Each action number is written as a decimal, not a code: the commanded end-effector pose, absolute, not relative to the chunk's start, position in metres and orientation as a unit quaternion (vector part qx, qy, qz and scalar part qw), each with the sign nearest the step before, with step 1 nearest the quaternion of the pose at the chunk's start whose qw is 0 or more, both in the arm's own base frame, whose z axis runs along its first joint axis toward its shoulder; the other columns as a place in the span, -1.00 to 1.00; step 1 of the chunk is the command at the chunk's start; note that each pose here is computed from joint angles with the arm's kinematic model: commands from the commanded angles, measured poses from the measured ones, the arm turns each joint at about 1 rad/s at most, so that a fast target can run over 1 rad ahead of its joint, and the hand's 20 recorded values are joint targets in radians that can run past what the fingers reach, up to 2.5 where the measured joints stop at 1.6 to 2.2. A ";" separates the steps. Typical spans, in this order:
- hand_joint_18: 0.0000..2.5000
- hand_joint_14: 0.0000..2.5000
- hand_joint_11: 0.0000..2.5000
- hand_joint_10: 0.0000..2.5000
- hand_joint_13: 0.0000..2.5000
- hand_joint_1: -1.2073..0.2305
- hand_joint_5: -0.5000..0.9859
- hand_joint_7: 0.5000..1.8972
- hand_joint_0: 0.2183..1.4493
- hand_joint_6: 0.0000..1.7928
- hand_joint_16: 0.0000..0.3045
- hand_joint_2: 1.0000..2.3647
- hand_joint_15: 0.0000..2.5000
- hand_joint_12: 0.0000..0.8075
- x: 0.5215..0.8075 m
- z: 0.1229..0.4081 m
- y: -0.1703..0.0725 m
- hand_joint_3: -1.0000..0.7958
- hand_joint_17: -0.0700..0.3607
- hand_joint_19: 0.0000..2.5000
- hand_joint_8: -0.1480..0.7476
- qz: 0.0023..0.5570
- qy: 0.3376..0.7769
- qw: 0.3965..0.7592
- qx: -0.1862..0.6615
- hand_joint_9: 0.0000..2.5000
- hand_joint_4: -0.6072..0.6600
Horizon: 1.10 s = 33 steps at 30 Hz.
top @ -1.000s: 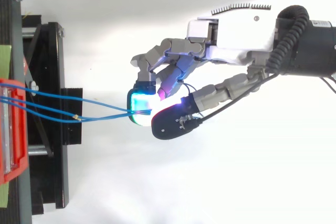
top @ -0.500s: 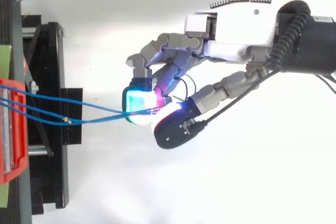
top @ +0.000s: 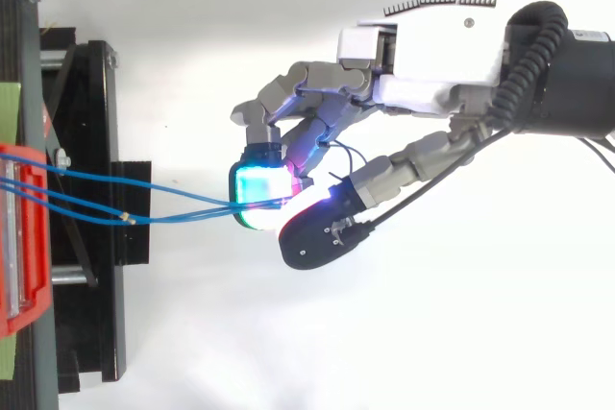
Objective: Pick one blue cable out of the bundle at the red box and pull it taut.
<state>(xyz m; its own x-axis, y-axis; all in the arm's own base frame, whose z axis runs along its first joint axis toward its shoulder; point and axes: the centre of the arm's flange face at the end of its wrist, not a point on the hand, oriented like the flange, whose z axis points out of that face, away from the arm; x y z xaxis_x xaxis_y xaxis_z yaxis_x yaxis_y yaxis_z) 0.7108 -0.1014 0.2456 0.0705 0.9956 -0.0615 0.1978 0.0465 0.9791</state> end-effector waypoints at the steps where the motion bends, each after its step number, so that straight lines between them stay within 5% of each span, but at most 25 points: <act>1: -0.60 -1.00 -0.15 -0.99 -0.67 -0.45 -0.55 -0.26 -0.33 0.01 -0.67 -0.97 -0.91 -0.13 0.711 0.245 -0.101 -0.07 -0.14 -0.81 0.20 0.415 0.541 0.480 0.552 -0.23 0.07; 9: -0.59 -1.00 -0.16 -0.99 -0.67 -0.57 -0.57 -0.37 -0.19 0.02 -0.66 -0.97 -0.92 -0.13 0.711 0.246 -0.101 -0.19 -0.14 -0.85 0.16 0.416 0.540 0.481 0.551 -0.25 -0.05; 16: -0.60 -1.00 -0.19 -0.99 -0.69 -0.63 -0.58 -0.37 -0.11 0.00 -0.66 -1.00 -0.93 -0.13 0.711 0.245 -0.101 -0.44 -0.13 -0.87 0.14 0.416 0.541 0.479 0.552 -0.30 0.03; 26: -0.60 -1.00 -0.22 -0.99 -0.70 -0.48 -0.56 -0.37 -0.42 -0.02 -0.65 -1.00 -0.92 -0.11 0.711 0.245 -0.100 -0.44 -0.12 -0.82 0.18 0.417 0.541 0.480 0.551 -0.30 0.24; 33: -0.59 -1.00 -0.22 -0.99 -0.68 -0.36 -0.54 -0.24 -0.34 -0.01 -0.66 -0.98 -0.91 -0.13 0.711 0.245 -0.100 -0.28 -0.14 -0.81 0.20 0.416 0.541 0.480 0.552 -0.28 0.22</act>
